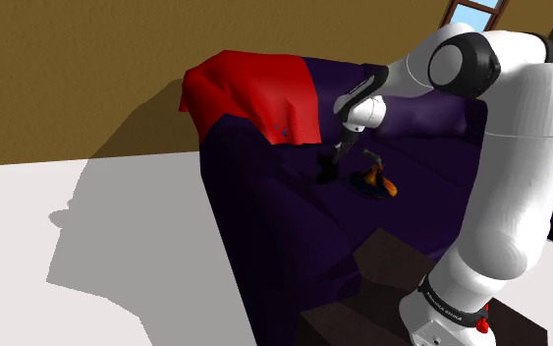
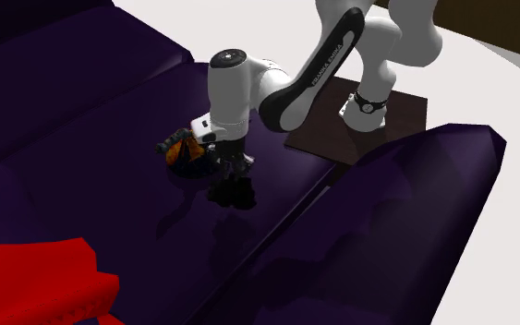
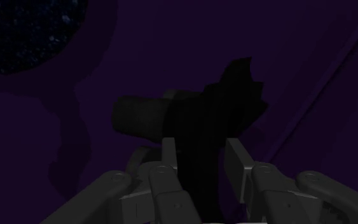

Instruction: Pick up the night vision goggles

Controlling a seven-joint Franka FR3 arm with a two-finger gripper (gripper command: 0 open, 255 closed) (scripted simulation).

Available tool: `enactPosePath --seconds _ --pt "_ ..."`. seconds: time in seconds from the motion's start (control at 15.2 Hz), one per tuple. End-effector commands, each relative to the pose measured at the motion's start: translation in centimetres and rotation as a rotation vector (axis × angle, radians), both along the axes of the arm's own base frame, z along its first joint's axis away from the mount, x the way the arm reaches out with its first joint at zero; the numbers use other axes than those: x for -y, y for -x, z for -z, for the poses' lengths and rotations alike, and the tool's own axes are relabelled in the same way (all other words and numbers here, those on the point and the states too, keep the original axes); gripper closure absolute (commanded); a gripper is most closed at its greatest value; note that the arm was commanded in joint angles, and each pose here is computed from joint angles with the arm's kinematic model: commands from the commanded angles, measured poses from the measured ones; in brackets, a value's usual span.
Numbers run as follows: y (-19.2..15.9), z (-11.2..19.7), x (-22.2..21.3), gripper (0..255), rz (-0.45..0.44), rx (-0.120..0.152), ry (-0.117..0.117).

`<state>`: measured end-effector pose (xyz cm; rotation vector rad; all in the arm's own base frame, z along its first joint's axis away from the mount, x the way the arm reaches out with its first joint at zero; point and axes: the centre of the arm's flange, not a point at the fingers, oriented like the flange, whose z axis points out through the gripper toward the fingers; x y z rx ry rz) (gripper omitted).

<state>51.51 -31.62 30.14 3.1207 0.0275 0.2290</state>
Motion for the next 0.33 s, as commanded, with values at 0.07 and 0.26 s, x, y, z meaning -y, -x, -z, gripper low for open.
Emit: enactPosePath --seconds 0.07,0.26 --pt "-0.1 -1.7 0.0 255 0.000 0.000 0.000" --pt "-0.1 -2.3 0.0 255 0.000 0.000 0.000"
